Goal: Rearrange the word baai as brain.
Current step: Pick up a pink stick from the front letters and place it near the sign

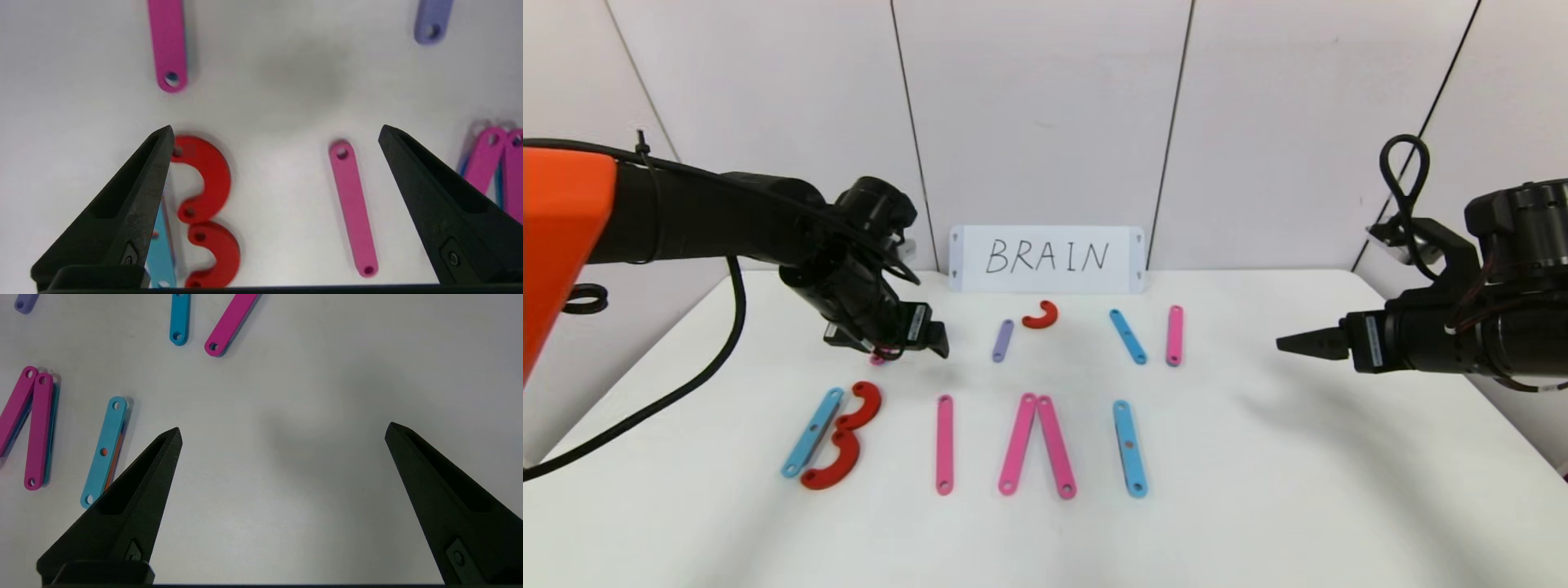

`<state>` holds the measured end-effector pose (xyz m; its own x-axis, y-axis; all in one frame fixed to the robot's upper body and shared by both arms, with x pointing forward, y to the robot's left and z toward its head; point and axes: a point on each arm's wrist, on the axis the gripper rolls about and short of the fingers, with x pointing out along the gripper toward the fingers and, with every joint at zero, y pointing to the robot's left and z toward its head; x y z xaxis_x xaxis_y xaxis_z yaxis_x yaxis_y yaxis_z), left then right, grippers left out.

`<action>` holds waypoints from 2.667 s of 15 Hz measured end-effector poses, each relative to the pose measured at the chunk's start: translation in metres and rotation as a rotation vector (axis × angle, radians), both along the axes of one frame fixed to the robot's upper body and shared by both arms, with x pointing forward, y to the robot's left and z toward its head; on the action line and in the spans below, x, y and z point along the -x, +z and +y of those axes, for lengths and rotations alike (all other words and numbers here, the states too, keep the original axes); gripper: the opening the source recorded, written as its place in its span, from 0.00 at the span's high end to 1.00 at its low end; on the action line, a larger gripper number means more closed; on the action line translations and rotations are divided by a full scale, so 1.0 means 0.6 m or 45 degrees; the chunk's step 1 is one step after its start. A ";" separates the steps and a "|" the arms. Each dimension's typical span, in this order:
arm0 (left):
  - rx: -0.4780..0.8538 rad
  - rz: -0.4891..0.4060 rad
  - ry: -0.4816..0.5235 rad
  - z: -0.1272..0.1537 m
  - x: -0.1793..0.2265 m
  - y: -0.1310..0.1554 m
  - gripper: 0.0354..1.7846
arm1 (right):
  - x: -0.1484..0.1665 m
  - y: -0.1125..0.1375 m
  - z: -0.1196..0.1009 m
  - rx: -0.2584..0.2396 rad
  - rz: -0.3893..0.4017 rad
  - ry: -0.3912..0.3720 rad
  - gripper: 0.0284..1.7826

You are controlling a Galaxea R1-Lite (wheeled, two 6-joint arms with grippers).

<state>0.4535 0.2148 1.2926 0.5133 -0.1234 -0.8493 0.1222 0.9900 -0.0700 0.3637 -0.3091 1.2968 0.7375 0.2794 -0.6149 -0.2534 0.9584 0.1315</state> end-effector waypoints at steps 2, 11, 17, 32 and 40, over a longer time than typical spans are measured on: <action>-0.015 0.057 -0.008 -0.017 0.036 -0.009 0.02 | 0.000 -0.001 0.000 -0.001 0.003 -0.002 0.02; -0.053 0.178 0.084 -0.065 0.106 -0.062 0.02 | -0.003 -0.005 0.000 0.000 0.016 -0.005 0.02; -0.003 0.032 0.066 -0.077 0.112 -0.089 0.02 | -0.003 -0.006 0.000 -0.001 0.019 -0.003 0.02; -0.026 0.032 0.080 -0.087 0.111 -0.124 0.54 | -0.003 -0.007 0.000 -0.002 0.020 -0.001 0.02; -0.025 0.028 0.070 -0.088 0.111 -0.121 0.86 | -0.002 -0.008 0.000 -0.003 0.025 -0.001 0.02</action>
